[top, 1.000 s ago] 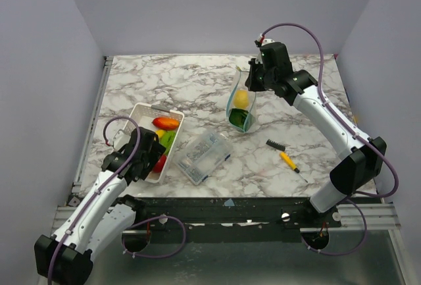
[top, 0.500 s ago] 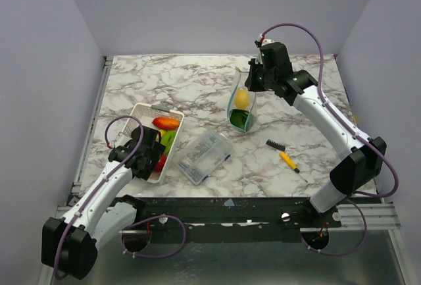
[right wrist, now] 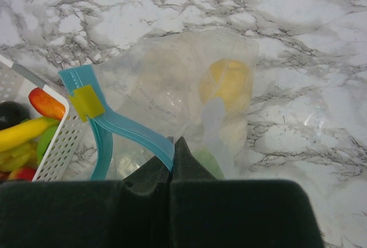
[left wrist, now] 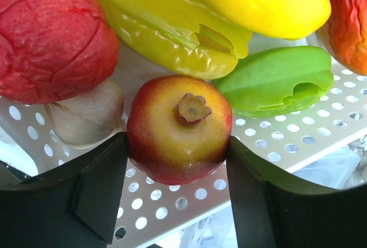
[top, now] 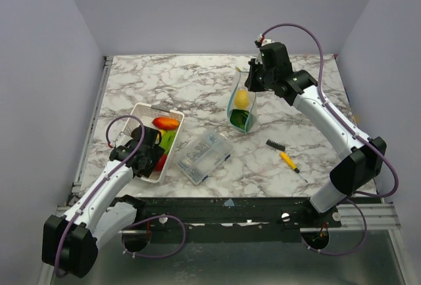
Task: Place the food in the zip-top bag and seal the zipper
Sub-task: Pick up the fake fruit from the bin, then place the fake fruit in the bin.
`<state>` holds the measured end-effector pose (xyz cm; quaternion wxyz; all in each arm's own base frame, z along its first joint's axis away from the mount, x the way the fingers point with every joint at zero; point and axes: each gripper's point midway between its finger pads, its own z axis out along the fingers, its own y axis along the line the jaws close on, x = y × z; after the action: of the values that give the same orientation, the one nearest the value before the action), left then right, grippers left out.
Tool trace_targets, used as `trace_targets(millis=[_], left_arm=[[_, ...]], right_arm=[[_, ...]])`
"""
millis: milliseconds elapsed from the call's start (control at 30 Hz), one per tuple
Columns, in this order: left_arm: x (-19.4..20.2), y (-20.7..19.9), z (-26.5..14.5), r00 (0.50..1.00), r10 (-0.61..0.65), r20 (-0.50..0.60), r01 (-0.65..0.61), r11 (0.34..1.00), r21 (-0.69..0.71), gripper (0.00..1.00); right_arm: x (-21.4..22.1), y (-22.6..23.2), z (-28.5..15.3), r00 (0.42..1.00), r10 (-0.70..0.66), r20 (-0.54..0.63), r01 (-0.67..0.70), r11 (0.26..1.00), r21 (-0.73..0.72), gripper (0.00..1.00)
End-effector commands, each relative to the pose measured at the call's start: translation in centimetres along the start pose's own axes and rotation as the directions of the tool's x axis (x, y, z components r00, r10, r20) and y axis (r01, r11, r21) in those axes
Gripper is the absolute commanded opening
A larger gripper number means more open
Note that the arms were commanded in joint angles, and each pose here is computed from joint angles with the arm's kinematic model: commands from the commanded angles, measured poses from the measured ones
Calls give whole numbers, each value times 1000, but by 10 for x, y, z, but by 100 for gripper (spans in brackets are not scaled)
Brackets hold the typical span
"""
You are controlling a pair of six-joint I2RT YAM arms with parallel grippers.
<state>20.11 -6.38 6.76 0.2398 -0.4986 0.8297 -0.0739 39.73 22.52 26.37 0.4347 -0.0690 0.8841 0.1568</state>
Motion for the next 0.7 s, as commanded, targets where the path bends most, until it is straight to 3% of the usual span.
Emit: trace_targets(millis=[0,100,200,300,333,400,500,567,667], left_arm=[[-8,4,-5,999,0,37,0,1000,10,54],[-20,1,-18,997,2,82,-4,1000,31,46],[-38,-8,-41,989,11,145,-22,997,78,44],[-53,-34,-75,980,49,195,-93,969,227,43],[-55,-51,-92,974,84,212,-153,930,333,43],[-49,-89,-126,954,154,258,-277,784,555,42],[-31,-132,-188,929,179,323,-369,440,819,42],[-23,-153,-228,917,162,365,-394,212,894,42],[-5,-173,-265,881,248,403,-417,3,909,39]], right_arm=[[-15,6,-9,999,-3,47,4,1000,-23,0],[-18,6,-8,998,0,57,1,1000,-19,0],[-18,9,-6,999,10,53,-8,999,-35,0],[-18,13,-4,999,9,40,-7,999,-52,0],[-18,14,-3,999,9,36,-7,999,-54,0],[-17,15,-4,999,7,33,-5,998,-61,0],[-15,17,-5,1000,10,28,-8,997,-76,0],[-15,19,-5,999,15,30,-13,996,-84,0],[-14,19,-3,999,27,32,-24,996,-85,0]])
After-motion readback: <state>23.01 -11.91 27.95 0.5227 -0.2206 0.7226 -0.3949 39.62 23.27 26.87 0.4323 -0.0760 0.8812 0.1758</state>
